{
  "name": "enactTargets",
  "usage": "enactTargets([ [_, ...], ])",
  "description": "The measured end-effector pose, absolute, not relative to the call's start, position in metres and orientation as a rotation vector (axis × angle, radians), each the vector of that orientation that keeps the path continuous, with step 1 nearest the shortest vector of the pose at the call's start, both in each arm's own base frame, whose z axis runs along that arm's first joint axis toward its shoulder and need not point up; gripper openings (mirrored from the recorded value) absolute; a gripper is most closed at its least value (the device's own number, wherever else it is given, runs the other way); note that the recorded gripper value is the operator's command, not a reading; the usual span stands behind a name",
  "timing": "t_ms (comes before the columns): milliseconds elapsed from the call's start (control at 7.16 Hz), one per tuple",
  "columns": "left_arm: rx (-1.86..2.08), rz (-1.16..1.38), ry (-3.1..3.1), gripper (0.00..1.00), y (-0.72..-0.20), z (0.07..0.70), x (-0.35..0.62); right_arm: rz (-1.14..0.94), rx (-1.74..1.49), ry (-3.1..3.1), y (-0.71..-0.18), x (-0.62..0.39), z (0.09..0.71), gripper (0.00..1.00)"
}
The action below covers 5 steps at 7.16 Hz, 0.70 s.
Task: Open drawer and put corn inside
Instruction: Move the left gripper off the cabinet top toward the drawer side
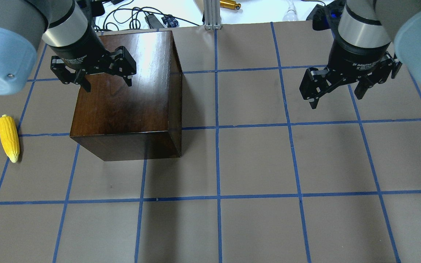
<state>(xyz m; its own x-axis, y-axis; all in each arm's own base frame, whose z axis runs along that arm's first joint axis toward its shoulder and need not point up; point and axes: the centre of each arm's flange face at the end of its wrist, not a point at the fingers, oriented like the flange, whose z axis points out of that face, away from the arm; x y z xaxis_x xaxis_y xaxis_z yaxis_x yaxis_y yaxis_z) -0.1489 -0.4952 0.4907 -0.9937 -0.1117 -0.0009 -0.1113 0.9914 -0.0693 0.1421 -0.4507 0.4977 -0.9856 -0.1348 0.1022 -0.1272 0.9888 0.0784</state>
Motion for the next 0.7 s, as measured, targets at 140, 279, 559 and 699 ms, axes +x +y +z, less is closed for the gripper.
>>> enactTargets([
  [140, -0.174, -0.108, 3.132, 1.00, -0.4951, 0.4906, -0.1492, -0.109, 0.200, -3.026, -0.4508, 0.1421, 0.4976, 1.00],
  [279, -0.165, -0.107, 3.135, 1.00, -0.4951, 0.4910, -0.1494, -0.109, 0.200, -3.026, -0.4508, 0.1421, 0.4976, 1.00],
  [559, -0.143, -0.102, 3.136, 1.00, -0.4948, 0.4909, -0.1493, -0.108, 0.200, -3.026, -0.4506, 0.1421, 0.4979, 1.00],
  [699, -0.139, -0.102, 3.136, 1.00, -0.4948, 0.4915, -0.1489, -0.107, 0.200, -3.026, -0.4504, 0.1421, 0.4982, 1.00],
])
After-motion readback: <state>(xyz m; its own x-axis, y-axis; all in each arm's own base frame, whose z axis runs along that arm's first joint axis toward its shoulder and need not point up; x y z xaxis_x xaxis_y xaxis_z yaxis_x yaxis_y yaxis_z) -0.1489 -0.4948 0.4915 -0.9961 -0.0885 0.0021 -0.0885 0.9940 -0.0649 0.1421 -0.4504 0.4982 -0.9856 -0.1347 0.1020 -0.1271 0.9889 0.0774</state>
